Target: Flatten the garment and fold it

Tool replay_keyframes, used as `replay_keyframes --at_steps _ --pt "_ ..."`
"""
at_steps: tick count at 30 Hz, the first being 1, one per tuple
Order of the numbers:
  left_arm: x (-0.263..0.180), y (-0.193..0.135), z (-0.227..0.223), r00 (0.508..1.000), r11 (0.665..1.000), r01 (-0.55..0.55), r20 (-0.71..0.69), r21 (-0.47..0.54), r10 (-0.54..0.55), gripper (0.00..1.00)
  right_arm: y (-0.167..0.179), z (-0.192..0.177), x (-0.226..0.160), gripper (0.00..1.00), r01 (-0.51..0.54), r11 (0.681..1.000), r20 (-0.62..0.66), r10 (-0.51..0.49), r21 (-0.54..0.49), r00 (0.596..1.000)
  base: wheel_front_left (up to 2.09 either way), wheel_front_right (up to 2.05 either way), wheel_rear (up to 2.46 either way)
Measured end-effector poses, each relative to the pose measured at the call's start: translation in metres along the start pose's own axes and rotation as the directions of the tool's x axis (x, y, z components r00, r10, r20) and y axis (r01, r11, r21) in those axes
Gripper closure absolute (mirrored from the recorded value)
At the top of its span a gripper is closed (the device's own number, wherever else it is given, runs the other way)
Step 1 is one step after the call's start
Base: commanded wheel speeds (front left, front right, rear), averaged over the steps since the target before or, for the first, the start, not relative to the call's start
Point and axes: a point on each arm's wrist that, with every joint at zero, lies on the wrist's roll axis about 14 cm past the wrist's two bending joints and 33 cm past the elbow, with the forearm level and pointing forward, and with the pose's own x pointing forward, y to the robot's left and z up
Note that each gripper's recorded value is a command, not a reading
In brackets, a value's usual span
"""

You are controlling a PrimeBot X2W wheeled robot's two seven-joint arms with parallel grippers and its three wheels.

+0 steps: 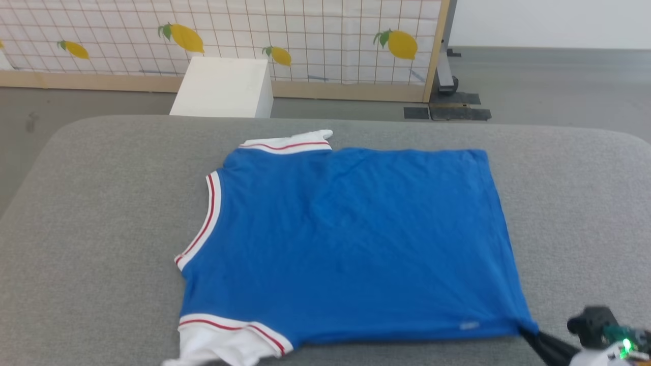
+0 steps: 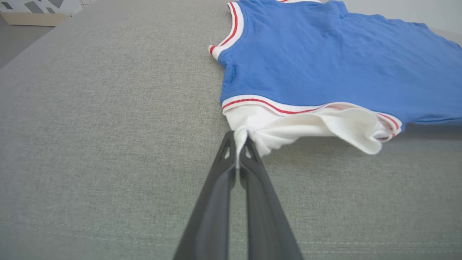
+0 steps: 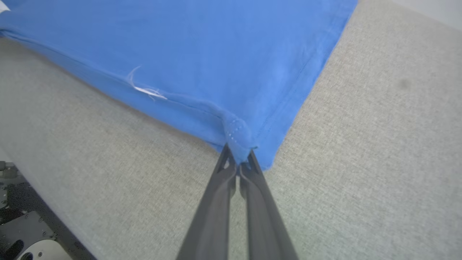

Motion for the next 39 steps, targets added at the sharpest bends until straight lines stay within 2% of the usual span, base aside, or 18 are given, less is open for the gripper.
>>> replay_keyframes --at_steps 6,12,19,23,29,35,39 --pt "-0.021 -0.005 -0.027 0.994 1.000 -0.011 -0.109 -0.028 0.008 1.00 0.013 -0.020 -0.017 1.00 -0.003 1.000 -0.055 0.004 0.019 0.998 0.00 0.00 0.00" --pt "-0.013 -0.003 -0.012 0.998 1.000 -0.006 -0.057 0.012 0.007 1.00 0.009 0.005 -0.014 1.00 0.032 0.999 0.018 -0.032 0.013 0.999 0.00 0.00 0.00" --pt "0.037 -0.017 0.046 0.991 0.989 0.081 0.091 0.127 -0.093 1.00 0.000 0.036 -0.004 1.00 0.062 0.998 0.080 -0.063 0.013 0.995 0.00 0.00 0.00" --pt "0.069 -0.023 0.066 0.984 0.972 0.110 0.115 0.206 -0.136 1.00 -0.010 0.054 0.007 1.00 0.082 0.997 0.110 -0.083 0.012 0.990 0.00 0.00 0.00" --pt "0.122 -0.030 0.102 0.970 0.954 0.130 0.167 0.269 -0.179 1.00 -0.027 0.071 0.027 1.00 0.101 0.995 0.119 -0.101 0.010 0.988 0.00 0.00 0.00" --pt "0.172 -0.026 0.094 0.978 0.939 0.146 0.097 0.312 -0.185 1.00 -0.044 0.064 0.054 1.00 0.110 0.994 0.048 -0.111 0.012 0.993 0.00 0.00 0.00" --pt "0.198 -0.010 0.071 0.991 0.942 0.123 0.020 0.312 -0.136 1.00 -0.045 0.047 0.073 1.00 0.091 0.995 -0.045 -0.090 0.027 0.995 0.00 0.00 0.00"
